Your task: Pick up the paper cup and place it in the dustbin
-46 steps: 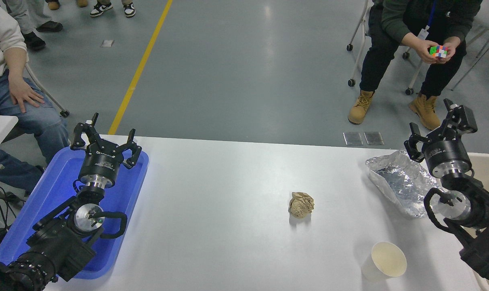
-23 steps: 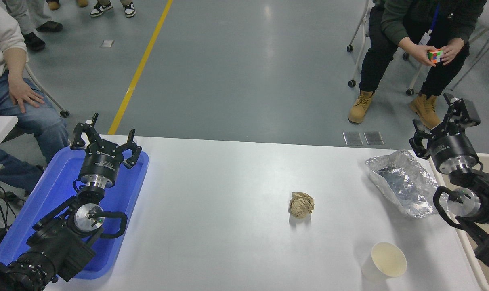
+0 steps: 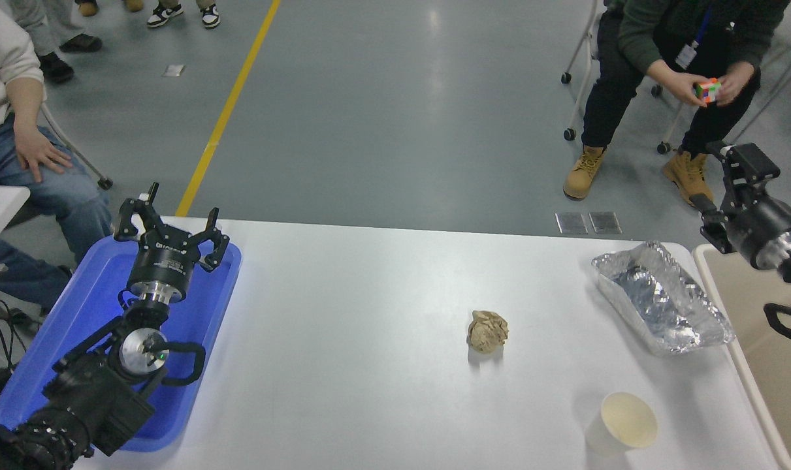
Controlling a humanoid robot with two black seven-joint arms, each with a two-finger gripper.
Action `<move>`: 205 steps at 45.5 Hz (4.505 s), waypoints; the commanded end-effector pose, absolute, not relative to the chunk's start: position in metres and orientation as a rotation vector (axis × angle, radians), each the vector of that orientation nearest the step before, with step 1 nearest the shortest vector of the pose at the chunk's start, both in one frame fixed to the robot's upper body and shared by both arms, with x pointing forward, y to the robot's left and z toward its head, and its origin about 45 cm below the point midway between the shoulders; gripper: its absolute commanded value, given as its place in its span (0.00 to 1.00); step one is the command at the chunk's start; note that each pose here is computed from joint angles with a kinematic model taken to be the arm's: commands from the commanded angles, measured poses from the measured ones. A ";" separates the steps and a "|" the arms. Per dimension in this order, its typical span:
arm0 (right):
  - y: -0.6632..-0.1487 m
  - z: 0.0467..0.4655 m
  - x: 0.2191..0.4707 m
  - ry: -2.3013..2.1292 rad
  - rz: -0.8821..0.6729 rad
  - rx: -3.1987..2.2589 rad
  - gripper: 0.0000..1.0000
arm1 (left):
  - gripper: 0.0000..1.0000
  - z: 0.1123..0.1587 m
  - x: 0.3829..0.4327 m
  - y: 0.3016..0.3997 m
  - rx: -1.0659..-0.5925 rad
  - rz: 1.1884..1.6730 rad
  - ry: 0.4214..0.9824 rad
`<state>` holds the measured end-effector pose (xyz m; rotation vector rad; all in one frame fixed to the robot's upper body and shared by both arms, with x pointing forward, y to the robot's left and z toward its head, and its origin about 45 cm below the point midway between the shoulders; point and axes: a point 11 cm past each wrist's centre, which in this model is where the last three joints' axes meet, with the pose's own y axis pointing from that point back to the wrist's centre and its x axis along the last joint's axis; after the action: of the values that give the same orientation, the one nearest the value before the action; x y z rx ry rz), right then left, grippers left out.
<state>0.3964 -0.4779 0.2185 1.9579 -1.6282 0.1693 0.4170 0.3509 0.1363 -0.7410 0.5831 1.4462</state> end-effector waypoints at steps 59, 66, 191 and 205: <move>-0.440 0.326 0.292 -0.329 -0.208 1.657 1.00 | 1.00 0.1363 0.4169 0.3510 -0.741 1.446 0.583; -0.418 0.333 0.295 -0.313 -0.177 1.719 1.00 | 1.00 0.1363 0.4169 0.3510 -0.741 1.446 0.583; -0.394 0.113 0.235 -0.094 0.133 1.698 0.00 | 1.00 0.1363 0.4169 0.3510 -0.741 1.446 0.583; -0.391 0.121 0.246 -0.121 0.172 1.707 0.00 | 1.00 0.1361 0.4170 0.3508 -0.740 1.446 0.584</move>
<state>0.2376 -0.3930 0.1149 1.7007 -0.1029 0.1406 0.4169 0.3509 0.1363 -0.7412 0.5831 1.4462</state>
